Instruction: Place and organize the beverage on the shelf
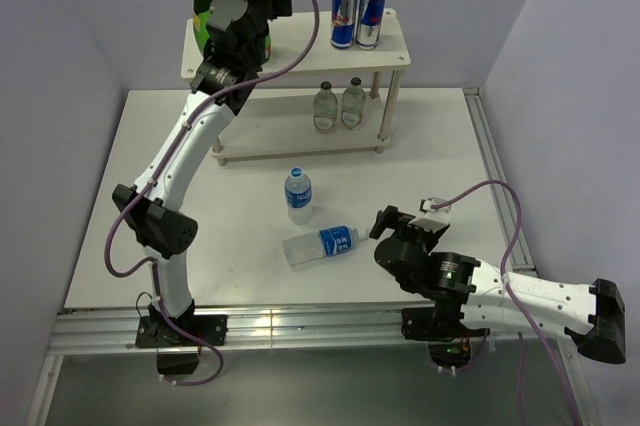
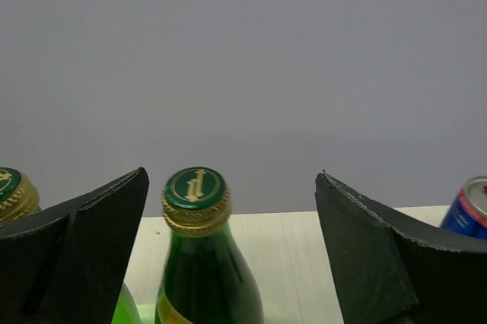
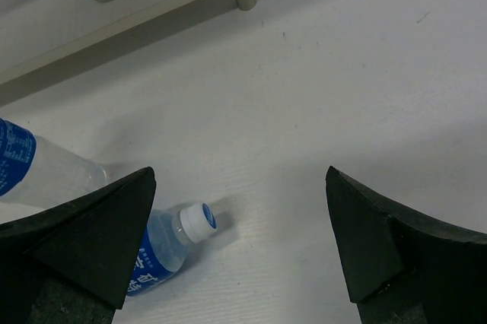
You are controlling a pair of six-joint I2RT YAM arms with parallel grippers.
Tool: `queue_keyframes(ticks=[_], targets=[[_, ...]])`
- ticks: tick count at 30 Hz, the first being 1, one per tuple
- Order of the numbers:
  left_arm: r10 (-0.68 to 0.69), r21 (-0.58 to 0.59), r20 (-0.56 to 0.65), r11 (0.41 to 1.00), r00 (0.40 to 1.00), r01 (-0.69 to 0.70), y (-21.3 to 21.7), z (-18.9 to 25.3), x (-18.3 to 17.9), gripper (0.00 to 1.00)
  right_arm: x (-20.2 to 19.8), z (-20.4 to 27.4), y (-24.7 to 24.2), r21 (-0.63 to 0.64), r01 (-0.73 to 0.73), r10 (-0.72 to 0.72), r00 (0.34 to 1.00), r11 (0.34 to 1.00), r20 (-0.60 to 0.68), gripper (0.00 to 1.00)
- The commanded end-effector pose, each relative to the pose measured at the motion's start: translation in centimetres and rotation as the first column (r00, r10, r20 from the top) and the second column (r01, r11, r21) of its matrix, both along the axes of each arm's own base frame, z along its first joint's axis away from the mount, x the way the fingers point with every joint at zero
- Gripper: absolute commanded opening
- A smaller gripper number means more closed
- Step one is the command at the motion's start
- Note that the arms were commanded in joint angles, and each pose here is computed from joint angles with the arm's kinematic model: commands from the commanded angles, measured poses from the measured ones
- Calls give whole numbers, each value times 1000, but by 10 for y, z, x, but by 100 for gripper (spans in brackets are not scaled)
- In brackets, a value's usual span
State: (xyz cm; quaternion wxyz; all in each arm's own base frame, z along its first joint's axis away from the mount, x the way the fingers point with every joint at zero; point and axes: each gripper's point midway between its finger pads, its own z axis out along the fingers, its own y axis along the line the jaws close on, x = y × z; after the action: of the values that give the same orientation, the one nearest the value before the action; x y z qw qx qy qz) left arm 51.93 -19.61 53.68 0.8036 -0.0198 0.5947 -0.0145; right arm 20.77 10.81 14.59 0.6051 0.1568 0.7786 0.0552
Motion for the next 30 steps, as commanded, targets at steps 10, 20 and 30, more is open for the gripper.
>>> queue_keyframes(ticks=[10,20,30], targets=[[86,-38,102,996,991,-82,10,57,-73,99,2,4,0,17,14,-14,1000,1000,22,100],[114,-87,53,990,992,-109,18,45,-156,99,2,4,1,7,13,-13,1000,1000,19,100],[-269,-223,-248,951,930,216,-29,-112,-241,98,3,3,3,0,12,-12,1000,1000,17,100]])
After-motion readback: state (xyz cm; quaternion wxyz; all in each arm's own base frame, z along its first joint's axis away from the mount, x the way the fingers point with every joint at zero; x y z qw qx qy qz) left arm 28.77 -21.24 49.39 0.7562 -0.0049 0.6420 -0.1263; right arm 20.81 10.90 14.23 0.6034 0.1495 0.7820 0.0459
